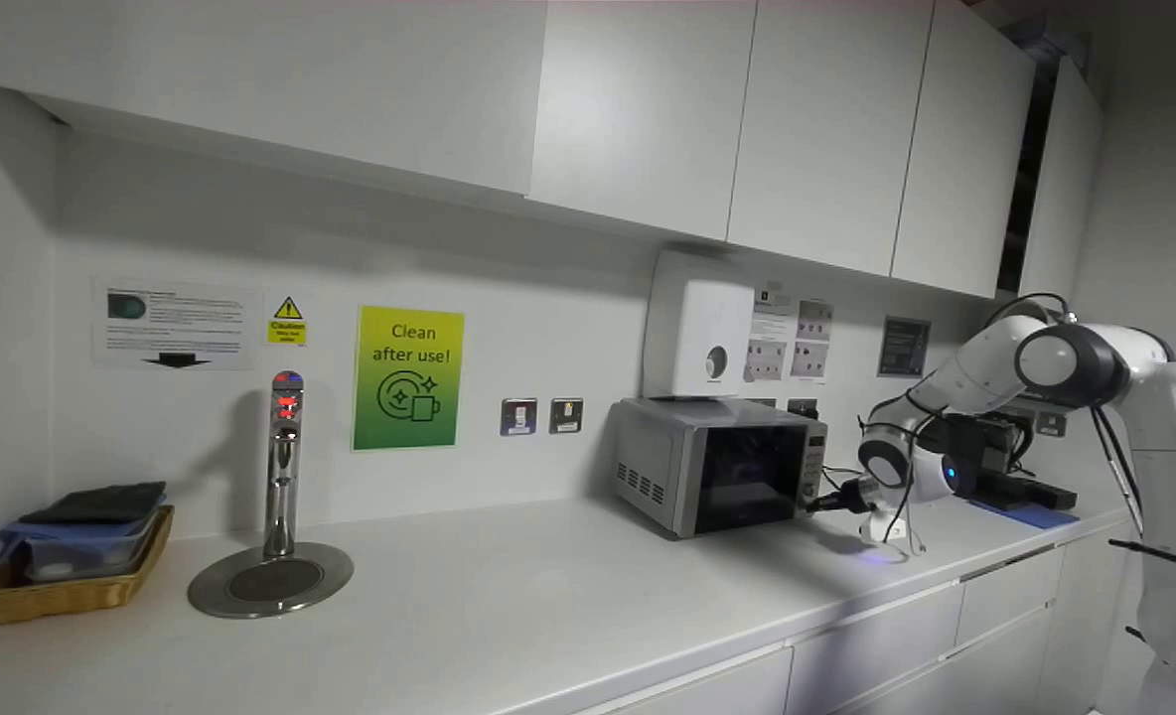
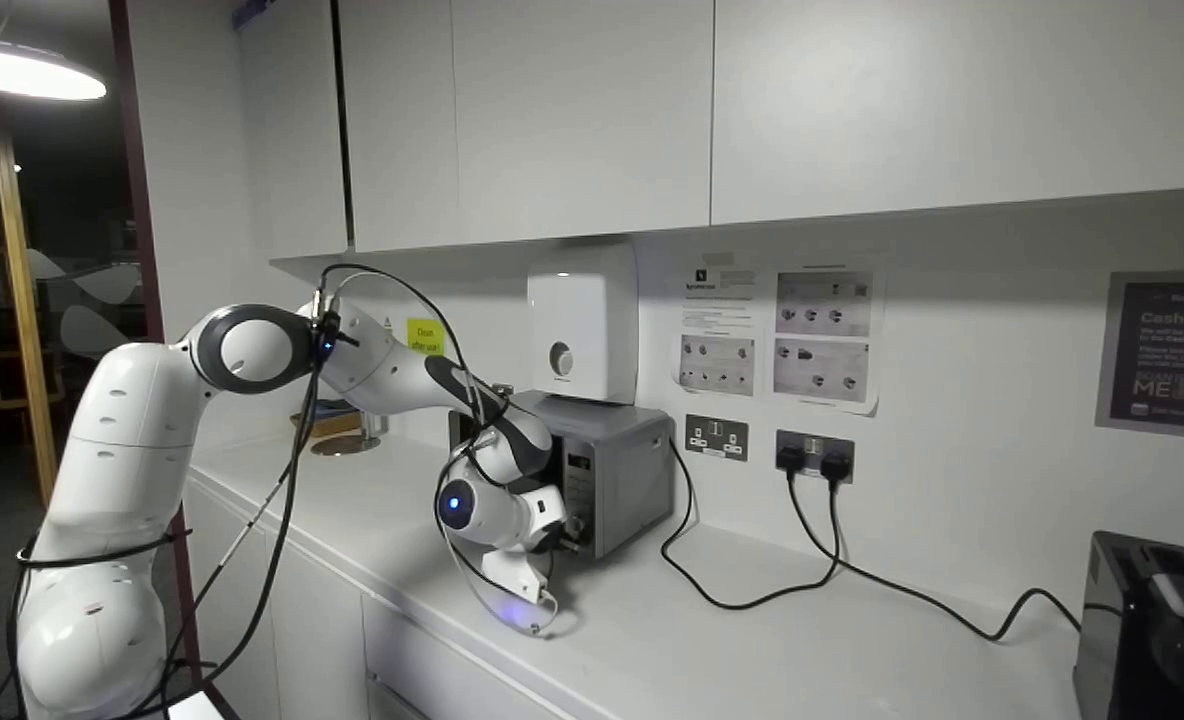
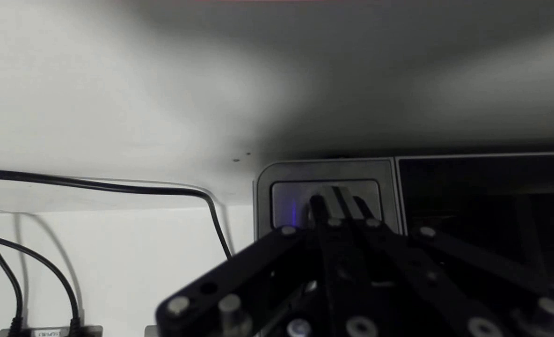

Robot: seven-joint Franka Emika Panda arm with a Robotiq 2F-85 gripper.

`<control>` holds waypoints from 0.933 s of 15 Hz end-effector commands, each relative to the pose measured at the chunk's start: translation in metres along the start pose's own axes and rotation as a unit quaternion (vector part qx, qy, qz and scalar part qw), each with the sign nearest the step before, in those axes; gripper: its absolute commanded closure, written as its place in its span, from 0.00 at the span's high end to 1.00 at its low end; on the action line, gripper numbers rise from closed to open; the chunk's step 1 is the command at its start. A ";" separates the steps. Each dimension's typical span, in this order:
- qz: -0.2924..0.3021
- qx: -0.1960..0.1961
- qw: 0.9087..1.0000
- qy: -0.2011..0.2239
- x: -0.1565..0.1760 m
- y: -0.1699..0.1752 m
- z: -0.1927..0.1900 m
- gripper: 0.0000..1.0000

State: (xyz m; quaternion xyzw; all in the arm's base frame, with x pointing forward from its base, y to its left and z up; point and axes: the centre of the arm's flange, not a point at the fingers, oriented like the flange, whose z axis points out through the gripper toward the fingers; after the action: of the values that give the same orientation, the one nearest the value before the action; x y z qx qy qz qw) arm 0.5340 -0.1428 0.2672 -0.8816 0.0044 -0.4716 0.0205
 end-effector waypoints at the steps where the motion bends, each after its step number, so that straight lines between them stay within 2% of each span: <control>1: -0.007 -0.010 1.000 0.018 0.004 0.003 0.009 0.00; 14: -0.012 -0.007 1.000 0.026 0.008 0.002 0.017 0.00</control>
State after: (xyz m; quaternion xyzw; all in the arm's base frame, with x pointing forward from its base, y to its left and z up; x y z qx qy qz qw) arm 0.5343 -0.1442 0.2638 -0.8809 0.0045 -0.4732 0.0130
